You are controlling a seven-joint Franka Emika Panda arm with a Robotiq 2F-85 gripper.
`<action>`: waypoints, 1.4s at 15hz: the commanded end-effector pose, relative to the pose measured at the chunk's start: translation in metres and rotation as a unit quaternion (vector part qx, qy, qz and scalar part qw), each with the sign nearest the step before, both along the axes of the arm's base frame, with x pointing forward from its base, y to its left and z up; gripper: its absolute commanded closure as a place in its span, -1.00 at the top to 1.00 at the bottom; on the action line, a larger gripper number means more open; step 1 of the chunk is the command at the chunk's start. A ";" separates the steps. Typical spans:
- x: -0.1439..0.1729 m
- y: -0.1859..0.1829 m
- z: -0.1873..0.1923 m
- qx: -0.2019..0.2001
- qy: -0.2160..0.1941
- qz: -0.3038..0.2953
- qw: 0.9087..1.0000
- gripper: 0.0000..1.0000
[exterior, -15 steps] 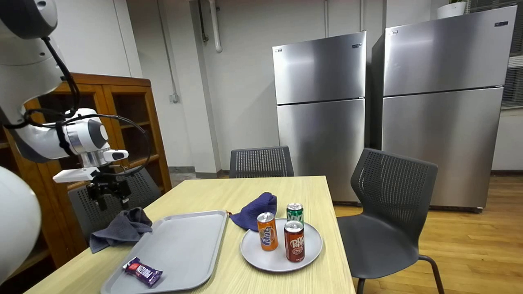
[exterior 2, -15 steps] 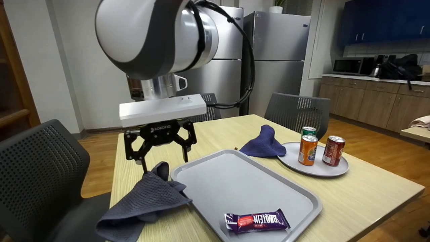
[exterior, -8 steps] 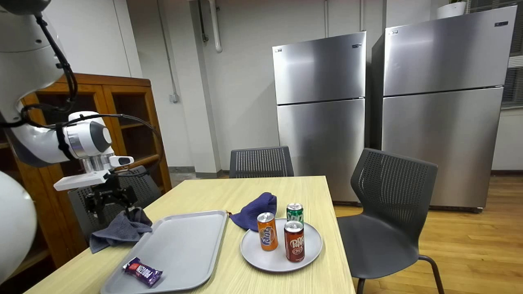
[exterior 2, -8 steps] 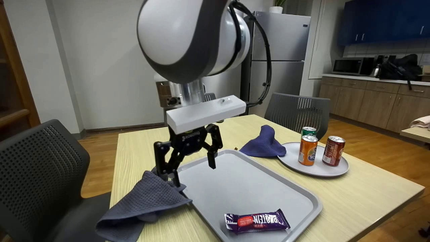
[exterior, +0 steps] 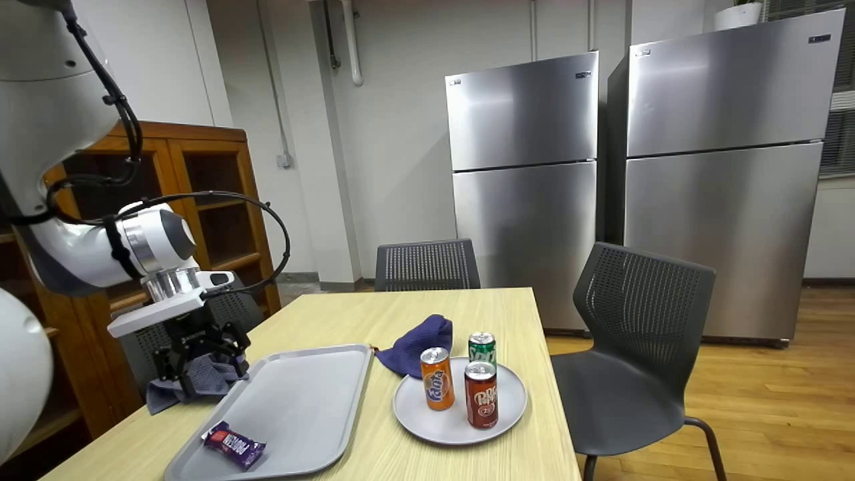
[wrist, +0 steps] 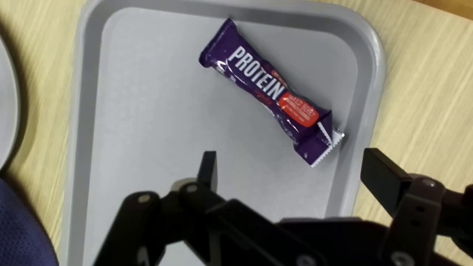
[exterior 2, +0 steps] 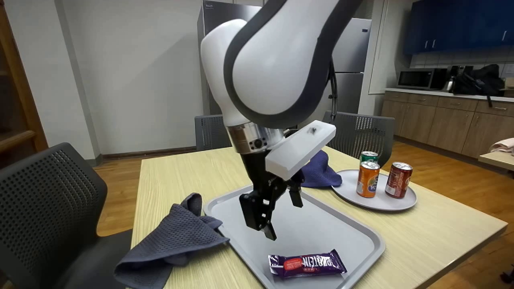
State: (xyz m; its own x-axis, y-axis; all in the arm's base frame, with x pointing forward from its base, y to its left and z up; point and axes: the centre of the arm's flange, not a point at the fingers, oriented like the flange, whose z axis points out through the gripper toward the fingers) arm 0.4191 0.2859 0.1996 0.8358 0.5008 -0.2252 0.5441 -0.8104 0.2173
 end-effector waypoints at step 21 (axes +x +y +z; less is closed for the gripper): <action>-0.003 -0.006 -0.005 -0.006 0.005 0.009 1.000 1.00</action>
State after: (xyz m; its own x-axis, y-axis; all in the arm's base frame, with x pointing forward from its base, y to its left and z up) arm 0.4165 0.2801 0.1946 0.8244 0.5126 -0.2400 0.5606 -0.7978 0.2217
